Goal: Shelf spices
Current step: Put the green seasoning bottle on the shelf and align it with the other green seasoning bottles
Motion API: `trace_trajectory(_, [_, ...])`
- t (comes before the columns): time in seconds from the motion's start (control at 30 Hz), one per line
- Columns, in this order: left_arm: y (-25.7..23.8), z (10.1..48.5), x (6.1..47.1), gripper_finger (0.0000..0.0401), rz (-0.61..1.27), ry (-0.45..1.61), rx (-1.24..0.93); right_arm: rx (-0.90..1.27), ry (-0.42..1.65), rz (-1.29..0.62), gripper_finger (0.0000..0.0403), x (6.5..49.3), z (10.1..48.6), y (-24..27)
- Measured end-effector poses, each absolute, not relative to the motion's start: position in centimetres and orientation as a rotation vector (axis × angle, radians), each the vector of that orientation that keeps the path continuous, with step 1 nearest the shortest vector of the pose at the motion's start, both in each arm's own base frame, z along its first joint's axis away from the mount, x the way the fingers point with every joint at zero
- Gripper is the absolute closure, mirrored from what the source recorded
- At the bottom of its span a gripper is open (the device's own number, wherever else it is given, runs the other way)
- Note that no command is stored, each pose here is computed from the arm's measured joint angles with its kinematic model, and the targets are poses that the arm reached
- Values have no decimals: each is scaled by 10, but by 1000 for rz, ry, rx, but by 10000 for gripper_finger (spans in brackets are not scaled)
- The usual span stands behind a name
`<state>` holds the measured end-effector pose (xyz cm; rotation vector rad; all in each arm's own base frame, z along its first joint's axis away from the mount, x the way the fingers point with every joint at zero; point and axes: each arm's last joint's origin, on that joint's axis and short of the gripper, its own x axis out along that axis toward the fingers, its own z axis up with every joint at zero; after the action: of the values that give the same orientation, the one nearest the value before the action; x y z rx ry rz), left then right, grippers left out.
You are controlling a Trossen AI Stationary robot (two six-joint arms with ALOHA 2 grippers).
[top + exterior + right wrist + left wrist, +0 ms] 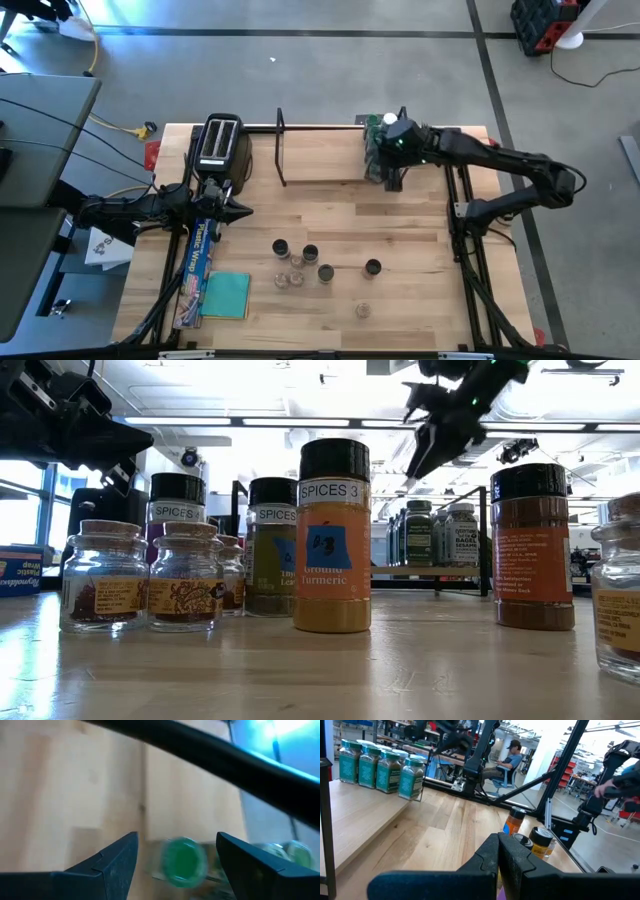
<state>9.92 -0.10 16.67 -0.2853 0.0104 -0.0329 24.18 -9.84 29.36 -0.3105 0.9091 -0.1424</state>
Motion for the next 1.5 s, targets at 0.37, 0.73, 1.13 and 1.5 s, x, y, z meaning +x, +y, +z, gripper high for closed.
trace_trajectory(0.37, [-1,167,99,401,-33,10,-286,-44,1034,-14,270,262,263,-75])
trace_trajectory(0.73, [-1,167,99,401,-33,11,-285,-37,1173,-177,392,270,234,-102])
trace_trajectory(1.13, [-1,167,99,401,-33,10,-285,-108,1190,-166,394,263,234,-120])
trace_trajectory(1.5, [-1,167,99,401,-33,11,-285,-131,1250,-147,394,258,232,-119])
